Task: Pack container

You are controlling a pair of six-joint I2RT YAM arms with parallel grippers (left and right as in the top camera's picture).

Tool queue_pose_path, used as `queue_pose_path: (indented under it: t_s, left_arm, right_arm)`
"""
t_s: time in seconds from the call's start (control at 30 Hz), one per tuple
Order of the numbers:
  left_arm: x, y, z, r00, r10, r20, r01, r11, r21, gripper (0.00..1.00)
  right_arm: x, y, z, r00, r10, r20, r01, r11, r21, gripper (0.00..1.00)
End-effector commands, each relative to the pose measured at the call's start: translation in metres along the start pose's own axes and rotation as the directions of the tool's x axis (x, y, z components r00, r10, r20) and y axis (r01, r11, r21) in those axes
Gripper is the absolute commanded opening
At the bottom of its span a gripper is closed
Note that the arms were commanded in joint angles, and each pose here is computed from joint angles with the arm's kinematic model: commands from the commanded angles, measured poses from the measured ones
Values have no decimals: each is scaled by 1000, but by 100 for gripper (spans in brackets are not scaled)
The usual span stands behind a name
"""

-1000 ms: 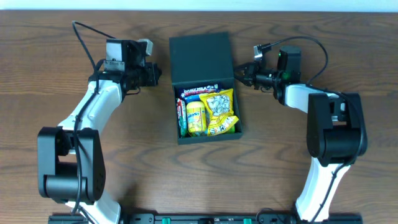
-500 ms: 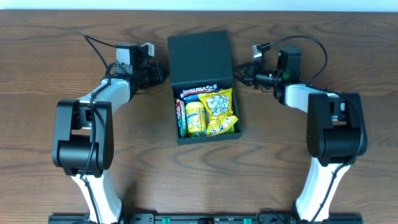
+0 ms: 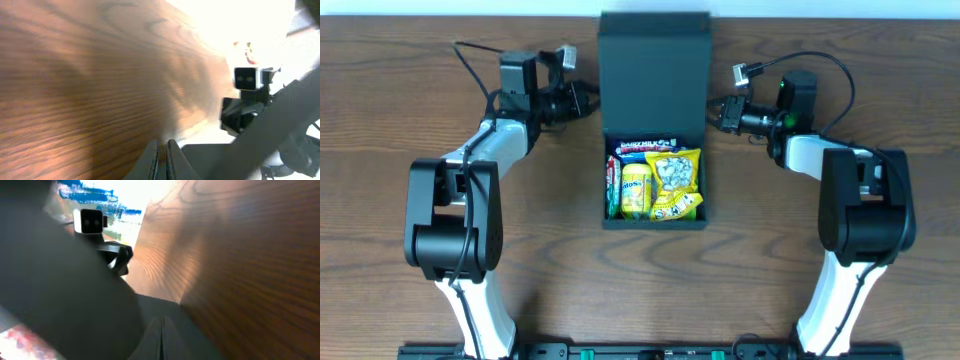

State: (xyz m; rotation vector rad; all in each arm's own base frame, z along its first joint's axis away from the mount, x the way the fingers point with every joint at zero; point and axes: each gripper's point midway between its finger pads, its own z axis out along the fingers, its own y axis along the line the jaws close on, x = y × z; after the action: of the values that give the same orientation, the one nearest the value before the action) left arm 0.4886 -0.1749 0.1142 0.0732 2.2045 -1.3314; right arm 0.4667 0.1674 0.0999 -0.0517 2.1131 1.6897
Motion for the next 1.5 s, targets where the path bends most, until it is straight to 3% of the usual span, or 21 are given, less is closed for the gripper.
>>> queue_pose_path:
  t_s: [0.0, 0.33, 0.5, 0.6, 0.7, 0.8, 0.9, 0.97, 1.2, 1.47]
  left_arm:
    - [-13, -45, -6, 994, 110, 6, -110, 989, 98, 9]
    - [-11, -102, -38, 978, 209, -12, -204, 965, 166, 6]
    - [0, -118, -68, 962, 271, -35, -270, 962, 47, 6]
    - [14, -123, -90, 946, 314, -77, -319, 946, -57, 6]
    - [35, -139, -111, 931, 341, -132, -352, 933, -73, 6]
    - [65, -150, -148, 925, 325, -199, -361, 914, -184, 6]
    - [107, -168, -187, 890, 362, -277, -426, 876, -225, 6]
    - [130, -187, -209, 877, 403, -261, -460, 861, -218, 6]
    - [202, -219, -263, 856, 501, -127, -516, 816, -259, 6]
    - [280, -196, -277, 883, 453, -124, -469, 843, -263, 6]
  right_arm:
    - [-7, 40, -9, 996, -87, -21, 85, 994, -74, 2]
    - [-19, 99, -25, 985, -175, 0, 174, 978, -116, 1]
    - [-24, 128, -40, 985, -171, 23, 173, 979, -104, 2]
    - [-23, 129, -47, 997, -68, 49, 69, 997, -24, 2]
    - [-10, 122, -56, 998, -3, 64, -4, 995, 104, 2]
    - [25, 113, -82, 999, 2, 54, -21, 935, 354, 2]
    - [65, 139, -110, 994, -100, -37, 105, 879, 466, 1]
    - [92, 158, -132, 985, -153, -79, 171, 827, 535, 2]
    - [201, 226, -180, 899, -431, -72, 399, 742, 540, 2]
    - [308, 233, -206, 821, -571, 19, 475, 701, 532, 2]
